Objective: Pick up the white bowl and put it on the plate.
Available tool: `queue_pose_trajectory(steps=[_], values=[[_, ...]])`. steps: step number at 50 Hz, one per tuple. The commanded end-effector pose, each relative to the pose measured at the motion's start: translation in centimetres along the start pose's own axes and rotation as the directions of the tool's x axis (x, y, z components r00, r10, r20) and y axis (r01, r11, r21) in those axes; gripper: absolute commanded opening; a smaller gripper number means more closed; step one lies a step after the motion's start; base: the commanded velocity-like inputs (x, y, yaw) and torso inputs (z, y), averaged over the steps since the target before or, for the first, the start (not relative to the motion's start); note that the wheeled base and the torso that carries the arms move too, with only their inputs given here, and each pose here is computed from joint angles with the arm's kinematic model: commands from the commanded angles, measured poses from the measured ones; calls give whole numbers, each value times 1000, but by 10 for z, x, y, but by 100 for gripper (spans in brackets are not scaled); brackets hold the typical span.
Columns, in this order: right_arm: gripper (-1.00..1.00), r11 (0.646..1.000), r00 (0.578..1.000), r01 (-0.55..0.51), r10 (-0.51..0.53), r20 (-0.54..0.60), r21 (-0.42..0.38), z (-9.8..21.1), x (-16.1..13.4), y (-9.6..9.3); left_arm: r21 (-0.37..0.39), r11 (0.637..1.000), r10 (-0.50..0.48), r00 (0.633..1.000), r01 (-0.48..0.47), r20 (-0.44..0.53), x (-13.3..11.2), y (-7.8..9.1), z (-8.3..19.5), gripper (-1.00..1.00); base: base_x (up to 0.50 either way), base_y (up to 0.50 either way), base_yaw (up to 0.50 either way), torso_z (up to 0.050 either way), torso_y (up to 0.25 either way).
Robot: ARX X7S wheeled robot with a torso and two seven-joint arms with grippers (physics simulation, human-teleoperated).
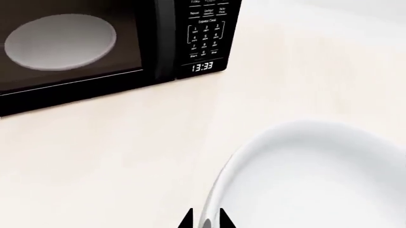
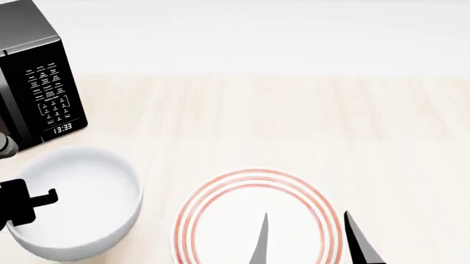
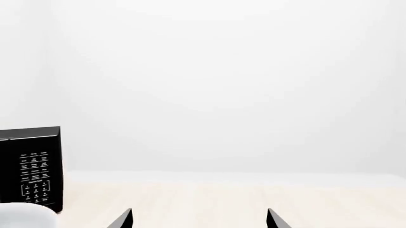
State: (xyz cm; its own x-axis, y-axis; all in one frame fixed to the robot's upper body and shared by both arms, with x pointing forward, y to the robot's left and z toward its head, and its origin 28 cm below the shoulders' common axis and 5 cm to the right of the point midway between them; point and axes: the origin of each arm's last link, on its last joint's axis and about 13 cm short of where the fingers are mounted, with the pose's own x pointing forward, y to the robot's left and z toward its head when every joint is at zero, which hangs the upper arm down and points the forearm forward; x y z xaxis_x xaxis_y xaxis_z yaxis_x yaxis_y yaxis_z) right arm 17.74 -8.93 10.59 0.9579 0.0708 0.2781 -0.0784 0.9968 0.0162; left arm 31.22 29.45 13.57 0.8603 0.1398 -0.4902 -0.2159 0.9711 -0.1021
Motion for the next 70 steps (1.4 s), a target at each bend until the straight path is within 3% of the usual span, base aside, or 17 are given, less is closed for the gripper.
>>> queue_pose_trajectory(steps=[1,12,35,48,59,70], values=[[100,1000,1000,-5,5,-3,6,-1,-1,1,6,995,-95,994,95,48,-5,-26,22,-100,0,0,0,0,0],[100,1000,1000,-3,3,-5,6,0,-1,0,55,976,-215,975,211,60,0,-67,41,-100,0,0,0,0,1],[100,1000,1000,3,-3,6,0,4,-1,0,132,932,-341,940,337,10,8,-111,39,-100,0,0,0,0,0],[100,1000,1000,10,-10,8,0,4,0,-2,114,896,-427,904,428,-34,17,-145,35,-100,0,0,0,0,0],[100,1000,1000,22,-22,3,0,3,0,-5,100,888,-443,894,448,-67,36,-158,31,-100,0,0,0,0,1],[100,1000,1000,25,-25,3,6,3,0,-6,78,873,-474,876,481,-92,39,-171,21,-100,0,0,0,0,0]])
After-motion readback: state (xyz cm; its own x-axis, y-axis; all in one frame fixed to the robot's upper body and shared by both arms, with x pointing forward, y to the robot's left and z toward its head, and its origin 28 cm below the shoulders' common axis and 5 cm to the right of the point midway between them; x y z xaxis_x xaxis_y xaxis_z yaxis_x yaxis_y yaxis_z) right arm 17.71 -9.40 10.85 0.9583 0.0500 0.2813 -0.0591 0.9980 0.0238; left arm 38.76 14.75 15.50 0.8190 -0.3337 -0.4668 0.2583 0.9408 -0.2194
